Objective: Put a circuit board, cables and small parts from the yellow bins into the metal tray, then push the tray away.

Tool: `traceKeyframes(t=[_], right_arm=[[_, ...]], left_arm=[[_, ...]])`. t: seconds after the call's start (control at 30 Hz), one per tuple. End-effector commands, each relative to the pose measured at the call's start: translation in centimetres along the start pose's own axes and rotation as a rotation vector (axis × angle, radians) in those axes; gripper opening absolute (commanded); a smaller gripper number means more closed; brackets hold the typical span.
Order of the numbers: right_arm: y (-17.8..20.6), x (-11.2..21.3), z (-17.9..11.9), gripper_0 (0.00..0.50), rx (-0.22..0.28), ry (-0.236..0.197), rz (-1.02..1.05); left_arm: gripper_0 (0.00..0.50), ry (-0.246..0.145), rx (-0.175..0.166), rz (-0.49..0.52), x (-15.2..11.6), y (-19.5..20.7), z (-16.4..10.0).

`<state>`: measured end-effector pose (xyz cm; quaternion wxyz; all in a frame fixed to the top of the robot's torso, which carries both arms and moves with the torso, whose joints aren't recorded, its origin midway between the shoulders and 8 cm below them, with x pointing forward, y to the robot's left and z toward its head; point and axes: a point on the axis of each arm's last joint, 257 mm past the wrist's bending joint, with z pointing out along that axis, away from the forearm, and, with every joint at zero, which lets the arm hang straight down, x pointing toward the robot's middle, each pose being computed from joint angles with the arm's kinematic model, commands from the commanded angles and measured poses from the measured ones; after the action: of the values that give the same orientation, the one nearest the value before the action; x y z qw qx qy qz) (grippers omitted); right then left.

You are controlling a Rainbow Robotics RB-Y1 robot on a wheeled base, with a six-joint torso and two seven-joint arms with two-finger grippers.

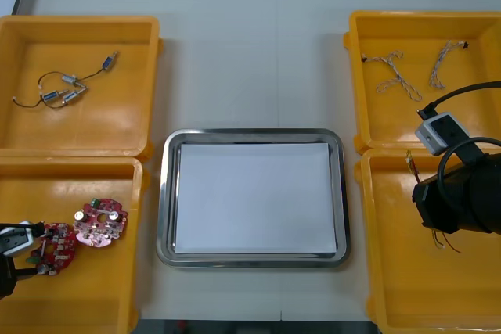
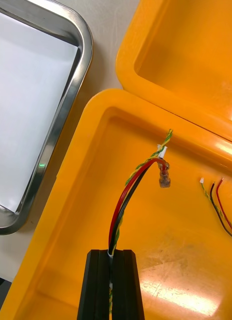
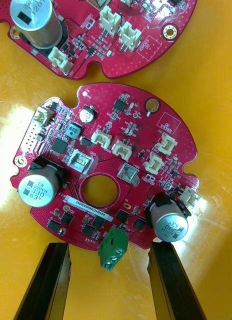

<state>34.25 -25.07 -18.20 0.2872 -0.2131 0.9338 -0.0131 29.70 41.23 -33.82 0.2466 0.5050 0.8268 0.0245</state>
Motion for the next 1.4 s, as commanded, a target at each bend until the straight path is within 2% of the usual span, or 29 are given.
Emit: traceKeyframes(t=[0.03, 0.13, 0.3, 0.37, 0.43, 0.57, 0.67, 0.73, 0.77, 1.13, 1.27, 1.4], right_arm=[[-0.1, -0.2, -0.7, 0.000, 0.026, -0.011, 0.008], [-0.1, -0.2, -0.7, 0.000, 0.026, -0.011, 0.008], [-0.1, -0.2, -0.7, 0.000, 0.026, -0.011, 0.008], [-0.1, -0.2, -0.7, 0.000, 0.026, -0.011, 0.008], [-0.1, -0.2, -0.7, 0.000, 0.026, -0.011, 0.008], [-0.1, -0.2, -0.7, 0.000, 0.026, -0.011, 0.008], [-0.1, -0.2, -0.7, 0.000, 0.026, -0.011, 0.008], [-0.1, -0.2, -0.7, 0.000, 0.026, -0.011, 0.008], [-0.1, -0.2, -0.7, 0.000, 0.026, -0.011, 0.008], [-0.1, -0.2, -0.7, 0.000, 0.026, -0.011, 0.008], [-0.1, -0.2, -0.7, 0.000, 0.026, -0.011, 0.008], [-0.1, -0.2, -0.7, 0.000, 0.026, -0.011, 0.008]], left_arm=[[0.419, 0.001, -0.011, 0.007, -0.3, 0.3, 0.2], [0.385, 0.004, -0.016, 0.009, -0.2, 0.3, 0.3], [0.244, 0.008, -0.018, 0.011, -0.1, 0.1, 0.6], [0.218, 0.012, -0.022, 0.016, -0.1, 0.2, 0.6], [0.212, 0.014, -0.021, 0.016, 0.0, 0.2, 0.6], [0.154, 0.011, -0.018, 0.013, 0.0, 0.1, 0.6], [0.068, 0.009, -0.016, 0.012, -0.1, 0.0, 0.6], [0.046, 0.006, -0.013, 0.010, -0.2, -0.1, 0.7], [0.001, 0.003, -0.011, 0.008, -0.3, -0.1, 0.7], [0.000, -0.014, -0.003, -0.014, -0.5, -0.3, 0.6], [0.000, -0.028, -0.002, -0.029, -0.8, 0.0, 0.1], [0.000, -0.024, 0.008, -0.047, -0.5, 0.7, -1.2]])
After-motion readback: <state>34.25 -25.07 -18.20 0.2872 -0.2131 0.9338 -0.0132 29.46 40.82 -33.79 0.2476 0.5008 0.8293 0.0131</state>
